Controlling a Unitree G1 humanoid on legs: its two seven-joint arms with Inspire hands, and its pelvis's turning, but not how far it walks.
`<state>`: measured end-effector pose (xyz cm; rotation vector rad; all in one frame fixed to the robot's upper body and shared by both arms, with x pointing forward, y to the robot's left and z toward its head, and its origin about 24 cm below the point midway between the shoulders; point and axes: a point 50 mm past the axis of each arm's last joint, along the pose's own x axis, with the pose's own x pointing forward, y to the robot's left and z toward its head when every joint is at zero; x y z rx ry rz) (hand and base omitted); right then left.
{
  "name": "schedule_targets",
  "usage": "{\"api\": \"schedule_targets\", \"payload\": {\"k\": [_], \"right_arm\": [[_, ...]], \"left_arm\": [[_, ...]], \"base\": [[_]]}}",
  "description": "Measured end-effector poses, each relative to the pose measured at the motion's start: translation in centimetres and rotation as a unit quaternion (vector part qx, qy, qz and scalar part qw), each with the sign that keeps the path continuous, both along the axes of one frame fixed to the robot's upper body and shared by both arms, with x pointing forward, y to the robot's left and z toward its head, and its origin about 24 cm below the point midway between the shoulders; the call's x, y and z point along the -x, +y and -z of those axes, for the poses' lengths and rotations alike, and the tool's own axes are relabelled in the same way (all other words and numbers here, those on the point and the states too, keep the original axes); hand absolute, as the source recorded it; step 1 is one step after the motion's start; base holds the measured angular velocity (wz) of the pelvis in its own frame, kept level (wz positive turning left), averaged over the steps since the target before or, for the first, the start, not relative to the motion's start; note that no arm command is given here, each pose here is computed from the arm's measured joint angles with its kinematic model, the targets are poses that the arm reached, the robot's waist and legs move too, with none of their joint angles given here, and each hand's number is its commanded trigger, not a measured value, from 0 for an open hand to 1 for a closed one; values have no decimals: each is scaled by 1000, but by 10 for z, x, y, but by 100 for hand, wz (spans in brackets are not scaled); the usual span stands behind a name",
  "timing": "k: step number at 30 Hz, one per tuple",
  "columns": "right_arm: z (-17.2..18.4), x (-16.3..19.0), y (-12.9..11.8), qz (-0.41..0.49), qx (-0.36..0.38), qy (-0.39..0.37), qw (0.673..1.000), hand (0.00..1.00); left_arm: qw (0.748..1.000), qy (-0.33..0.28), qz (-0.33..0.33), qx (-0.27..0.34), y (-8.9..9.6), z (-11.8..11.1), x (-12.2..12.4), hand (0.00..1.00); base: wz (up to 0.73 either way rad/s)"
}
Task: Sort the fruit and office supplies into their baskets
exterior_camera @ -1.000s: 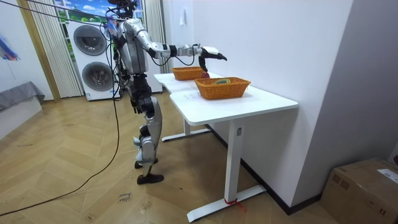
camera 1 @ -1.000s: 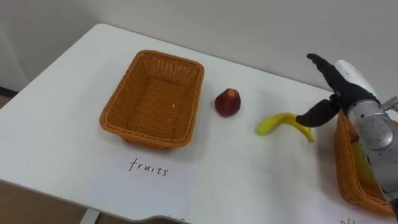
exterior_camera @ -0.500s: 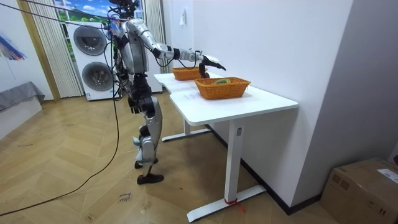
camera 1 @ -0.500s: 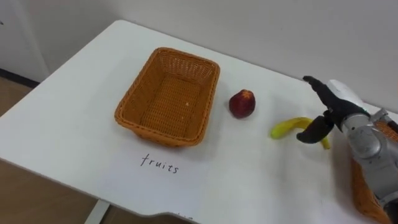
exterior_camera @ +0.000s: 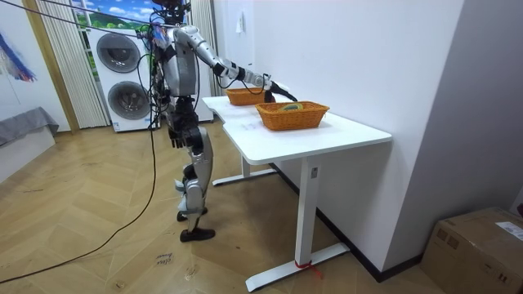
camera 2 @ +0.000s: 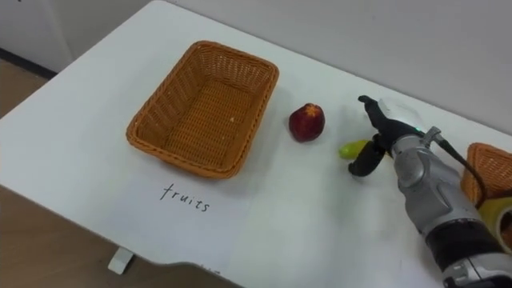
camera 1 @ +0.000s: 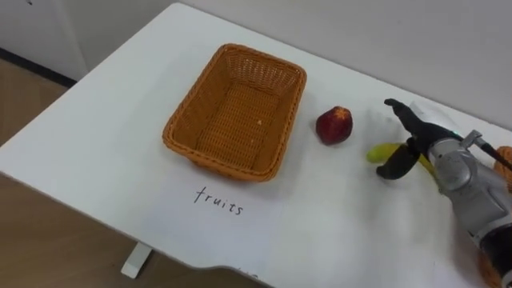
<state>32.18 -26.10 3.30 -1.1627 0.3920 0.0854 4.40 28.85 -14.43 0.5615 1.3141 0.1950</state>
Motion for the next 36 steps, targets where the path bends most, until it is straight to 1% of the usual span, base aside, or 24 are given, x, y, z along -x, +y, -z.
{"api": "schedule_targets", "payload": {"k": [8,28,36], "right_arm": [[3,1,-3,4,2,9,1000,0],[4,1,-4,10,1,15,1000,0],[11,5,-8,13,-16,43,999,0]], "left_arm": [[1000,0,10,5,-2,1,-3,0],[1000,2,11,13,-3,1,-5,0],[1000,6,9,11,-2,1,-6,0]], "base": [[0],[0],[0]]}}
